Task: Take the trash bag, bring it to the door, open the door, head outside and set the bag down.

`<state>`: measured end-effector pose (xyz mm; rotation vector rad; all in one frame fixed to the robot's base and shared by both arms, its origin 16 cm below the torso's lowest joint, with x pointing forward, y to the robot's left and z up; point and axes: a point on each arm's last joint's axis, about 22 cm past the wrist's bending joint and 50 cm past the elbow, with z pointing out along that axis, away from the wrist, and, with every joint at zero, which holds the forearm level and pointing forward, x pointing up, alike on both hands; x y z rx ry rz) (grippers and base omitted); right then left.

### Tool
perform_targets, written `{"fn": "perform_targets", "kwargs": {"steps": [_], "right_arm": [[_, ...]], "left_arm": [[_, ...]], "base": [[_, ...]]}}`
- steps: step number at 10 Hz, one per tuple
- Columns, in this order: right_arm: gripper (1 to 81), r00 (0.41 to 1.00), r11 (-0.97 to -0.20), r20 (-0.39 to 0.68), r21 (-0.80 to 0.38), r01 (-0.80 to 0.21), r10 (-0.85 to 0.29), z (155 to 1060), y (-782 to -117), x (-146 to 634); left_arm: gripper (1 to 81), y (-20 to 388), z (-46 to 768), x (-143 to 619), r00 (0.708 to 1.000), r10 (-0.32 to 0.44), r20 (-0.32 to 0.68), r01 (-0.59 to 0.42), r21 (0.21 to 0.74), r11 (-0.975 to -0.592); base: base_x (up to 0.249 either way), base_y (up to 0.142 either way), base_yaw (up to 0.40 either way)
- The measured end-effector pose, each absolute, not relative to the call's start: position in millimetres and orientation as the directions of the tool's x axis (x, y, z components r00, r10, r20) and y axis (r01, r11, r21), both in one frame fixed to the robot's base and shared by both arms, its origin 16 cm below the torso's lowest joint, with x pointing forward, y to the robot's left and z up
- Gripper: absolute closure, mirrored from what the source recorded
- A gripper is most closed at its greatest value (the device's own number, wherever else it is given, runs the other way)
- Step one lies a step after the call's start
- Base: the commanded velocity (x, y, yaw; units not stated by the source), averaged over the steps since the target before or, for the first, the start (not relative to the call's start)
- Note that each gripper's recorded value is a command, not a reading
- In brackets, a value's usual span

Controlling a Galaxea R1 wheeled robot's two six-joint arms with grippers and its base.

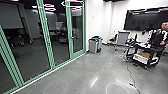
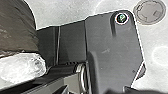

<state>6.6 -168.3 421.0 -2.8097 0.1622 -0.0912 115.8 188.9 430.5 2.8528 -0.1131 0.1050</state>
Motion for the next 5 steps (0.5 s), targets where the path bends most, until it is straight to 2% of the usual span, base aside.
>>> {"fn": "perform_targets", "kwargs": {"steps": [5], "right_arm": [[1.0, 0.991, -0.941, 0.044, -0.323, -0.102, -0.122, 421.1, -168.0, 6.6]], "left_arm": [[81.1, 189.3, 430.5, 116.5, 0.994, -0.067, 0.084, -0.088, 0.277, -0.957]], "base": [[0.183, 0.000, 0.000]]}}
